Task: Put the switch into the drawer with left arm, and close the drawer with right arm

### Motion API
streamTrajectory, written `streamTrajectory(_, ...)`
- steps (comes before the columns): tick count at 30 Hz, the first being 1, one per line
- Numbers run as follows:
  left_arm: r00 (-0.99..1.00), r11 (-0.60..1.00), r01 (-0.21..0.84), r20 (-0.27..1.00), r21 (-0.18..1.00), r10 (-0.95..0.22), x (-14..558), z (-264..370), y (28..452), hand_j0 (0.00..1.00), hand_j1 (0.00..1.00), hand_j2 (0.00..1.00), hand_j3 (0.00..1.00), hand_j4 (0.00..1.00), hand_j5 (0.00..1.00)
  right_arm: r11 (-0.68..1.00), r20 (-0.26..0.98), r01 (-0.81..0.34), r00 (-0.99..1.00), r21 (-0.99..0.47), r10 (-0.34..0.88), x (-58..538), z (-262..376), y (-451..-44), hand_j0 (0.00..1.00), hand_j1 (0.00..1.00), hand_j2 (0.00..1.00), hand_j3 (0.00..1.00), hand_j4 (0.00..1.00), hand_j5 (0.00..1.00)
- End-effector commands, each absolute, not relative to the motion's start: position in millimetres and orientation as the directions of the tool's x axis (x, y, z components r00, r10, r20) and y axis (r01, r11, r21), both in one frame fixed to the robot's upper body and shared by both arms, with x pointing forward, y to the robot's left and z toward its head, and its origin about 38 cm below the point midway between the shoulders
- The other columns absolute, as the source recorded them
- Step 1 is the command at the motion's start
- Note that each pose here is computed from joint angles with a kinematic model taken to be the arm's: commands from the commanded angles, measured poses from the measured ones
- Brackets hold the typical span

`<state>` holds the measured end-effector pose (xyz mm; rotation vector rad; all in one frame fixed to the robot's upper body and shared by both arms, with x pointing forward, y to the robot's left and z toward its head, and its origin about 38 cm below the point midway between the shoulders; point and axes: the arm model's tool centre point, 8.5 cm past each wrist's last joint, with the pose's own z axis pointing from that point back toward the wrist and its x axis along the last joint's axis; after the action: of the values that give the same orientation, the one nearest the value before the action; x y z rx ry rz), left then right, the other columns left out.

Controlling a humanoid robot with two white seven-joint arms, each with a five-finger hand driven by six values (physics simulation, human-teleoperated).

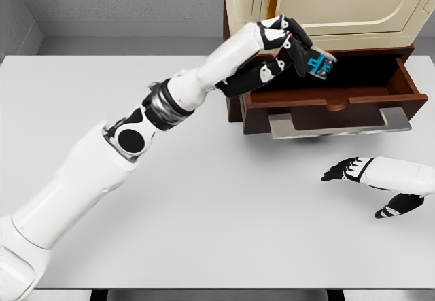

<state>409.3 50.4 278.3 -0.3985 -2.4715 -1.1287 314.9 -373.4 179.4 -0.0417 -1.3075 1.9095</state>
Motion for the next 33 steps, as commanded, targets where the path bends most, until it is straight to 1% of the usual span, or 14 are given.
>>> streamTrajectory(1, -0.877, 0.636, 0.415, 0.472, 0.65, 0.089, 411.7, 275.4, 47.8, 0.3, 0.3, 0.3, 0.3, 0.3, 0.3, -0.135, 0.396, -0.593, -0.673, -0.794, 0.625, 315.1, 179.7, -373.6, 1.0, 1.0, 1.0, 1.0, 1.0, 1.0)
streamTrajectory(6, -0.876, 0.631, 0.409, 0.478, 0.659, 0.069, 418.0, 269.5, 39.2, 0.3, 0.3, 0.3, 0.3, 0.3, 0.3, -0.136, 0.395, -0.593, -0.673, -0.794, 0.626, 315.1, 180.0, -374.0, 1.0, 1.0, 1.0, 1.0, 1.0, 1.0)
streamTrajectory(12, -0.874, 0.63, 0.401, 0.483, 0.664, 0.048, 425.1, 268.2, 41.6, 0.3, 0.3, 0.3, 0.3, 0.3, 0.3, -0.136, 0.395, -0.593, -0.673, -0.794, 0.626, 315.1, 180.0, -374.0, 1.0, 1.0, 1.0, 1.0, 1.0, 1.0)
streamTrajectory(22, -0.868, 0.627, 0.41, 0.495, 0.663, 0.044, 429.5, 263.5, 28.8, 0.3, 0.3, 0.3, 0.3, 0.3, 0.3, -0.137, 0.395, -0.593, -0.673, -0.793, 0.626, 315.0, 179.9, -374.0, 1.0, 1.0, 1.0, 1.0, 1.0, 1.0)
streamTrajectory(24, -0.877, 0.621, 0.392, 0.479, 0.679, 0.029, 430.2, 263.8, 25.9, 0.3, 0.3, 0.3, 0.3, 0.3, 0.3, -0.137, 0.395, -0.593, -0.673, -0.793, 0.626, 315.0, 179.9, -374.0, 1.0, 1.0, 1.0, 1.0, 1.0, 1.0)
streamTrajectory(33, -0.877, 0.62, 0.387, 0.481, 0.682, 0.019, 436.9, 265.9, 22.6, 0.3, 0.3, 0.3, 0.3, 0.3, 0.3, -0.138, 0.395, -0.595, -0.672, -0.792, 0.627, 315.1, 179.6, -374.4, 1.0, 1.0, 1.0, 1.0, 1.0, 1.0)
